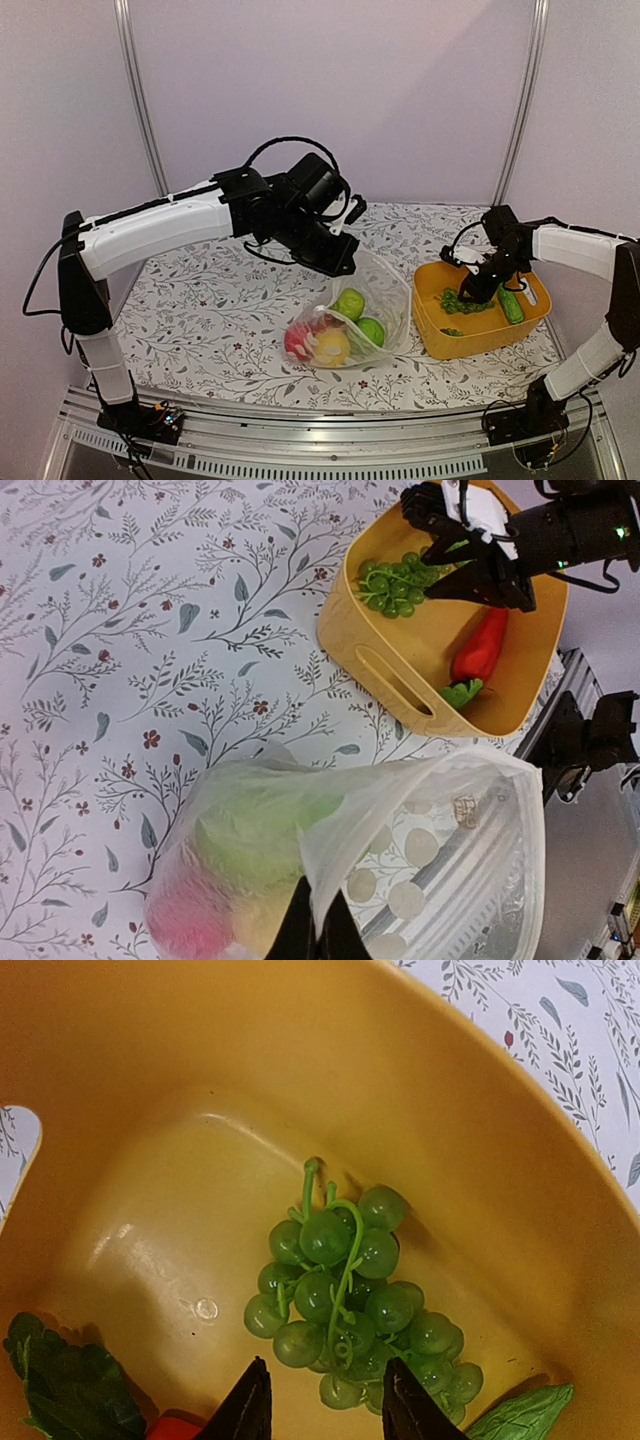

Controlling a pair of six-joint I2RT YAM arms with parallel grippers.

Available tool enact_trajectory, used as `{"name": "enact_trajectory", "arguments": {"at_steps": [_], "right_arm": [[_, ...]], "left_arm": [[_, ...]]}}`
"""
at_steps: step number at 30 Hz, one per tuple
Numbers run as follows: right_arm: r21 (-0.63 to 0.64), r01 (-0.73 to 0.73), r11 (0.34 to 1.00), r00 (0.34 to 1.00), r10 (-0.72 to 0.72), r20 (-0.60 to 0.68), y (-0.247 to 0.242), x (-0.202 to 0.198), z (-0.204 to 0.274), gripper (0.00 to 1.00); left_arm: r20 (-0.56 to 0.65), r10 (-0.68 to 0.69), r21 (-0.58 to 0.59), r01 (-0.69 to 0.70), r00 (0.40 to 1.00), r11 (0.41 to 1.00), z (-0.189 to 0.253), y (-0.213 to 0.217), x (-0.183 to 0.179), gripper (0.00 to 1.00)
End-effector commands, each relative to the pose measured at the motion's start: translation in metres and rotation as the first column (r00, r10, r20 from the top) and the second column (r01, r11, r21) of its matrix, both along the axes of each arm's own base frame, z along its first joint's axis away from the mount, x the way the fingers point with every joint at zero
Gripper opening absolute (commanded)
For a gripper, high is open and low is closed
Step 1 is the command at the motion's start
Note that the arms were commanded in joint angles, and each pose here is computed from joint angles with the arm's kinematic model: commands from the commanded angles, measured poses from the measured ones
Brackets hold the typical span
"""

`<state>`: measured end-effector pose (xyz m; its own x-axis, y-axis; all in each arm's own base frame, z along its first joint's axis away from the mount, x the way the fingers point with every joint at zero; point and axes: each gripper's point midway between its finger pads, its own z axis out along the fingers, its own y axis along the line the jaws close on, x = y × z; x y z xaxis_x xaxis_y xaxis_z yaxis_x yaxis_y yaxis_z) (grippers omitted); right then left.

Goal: Place the food in the zip-top bag and seal the zipper
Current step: Pick up the fake fruit from the bin.

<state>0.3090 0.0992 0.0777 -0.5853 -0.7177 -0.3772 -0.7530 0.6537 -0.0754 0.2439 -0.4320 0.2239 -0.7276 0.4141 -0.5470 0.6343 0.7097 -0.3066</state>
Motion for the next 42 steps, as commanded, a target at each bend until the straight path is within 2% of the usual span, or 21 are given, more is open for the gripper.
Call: {"name": "enact_trajectory", "arguments": {"at_steps": [1,7,14,17,20,23,29,42], "right_arm": [[-0.009,0.014,1.000,1.000,-0.014,-0.018,-0.002,0.002,-0.012,0.37],[-0.031,0.015,0.999,0.999,-0.017,-0.036,-0.006,-0.002,-0.024,0.35],[-0.046,0.023,0.999,0.999,-0.025,-0.044,-0.008,-0.001,-0.032,0.27],[-0.048,0.026,0.999,0.999,-0.028,-0.046,-0.008,-0.001,-0.034,0.18],[-0.047,0.029,0.998,0.999,-0.031,-0.041,-0.009,0.000,-0.033,0.02],[-0.050,0.034,0.998,0.999,-0.035,-0.024,-0.010,0.001,-0.026,0.00],[0.002,0.025,1.000,0.997,-0.025,0.067,-0.004,0.001,0.028,0.00],[0.215,-0.065,0.974,0.968,0.009,0.252,0.025,-0.006,0.174,0.00]], "left_arm": [[-0.014,0.004,0.015,-0.003,1.000,1.000,-0.007,0.001,-0.003,0.00],[-0.016,0.003,0.016,-0.003,1.000,1.000,-0.007,0.001,-0.004,0.00],[-0.020,-0.001,0.014,0.001,1.000,1.000,-0.007,0.000,-0.007,0.00],[-0.023,-0.001,0.014,0.001,1.000,1.000,-0.008,0.000,-0.008,0.00],[-0.027,-0.001,0.017,0.001,1.000,1.000,-0.009,0.000,-0.010,0.00],[-0.028,-0.002,0.018,0.003,1.000,1.000,-0.010,0.000,-0.012,0.00],[-0.020,-0.004,0.019,0.004,1.000,1.000,-0.009,-0.001,-0.010,0.00],[-0.014,-0.003,0.034,0.004,1.000,0.999,-0.013,0.000,-0.008,0.00]]}}
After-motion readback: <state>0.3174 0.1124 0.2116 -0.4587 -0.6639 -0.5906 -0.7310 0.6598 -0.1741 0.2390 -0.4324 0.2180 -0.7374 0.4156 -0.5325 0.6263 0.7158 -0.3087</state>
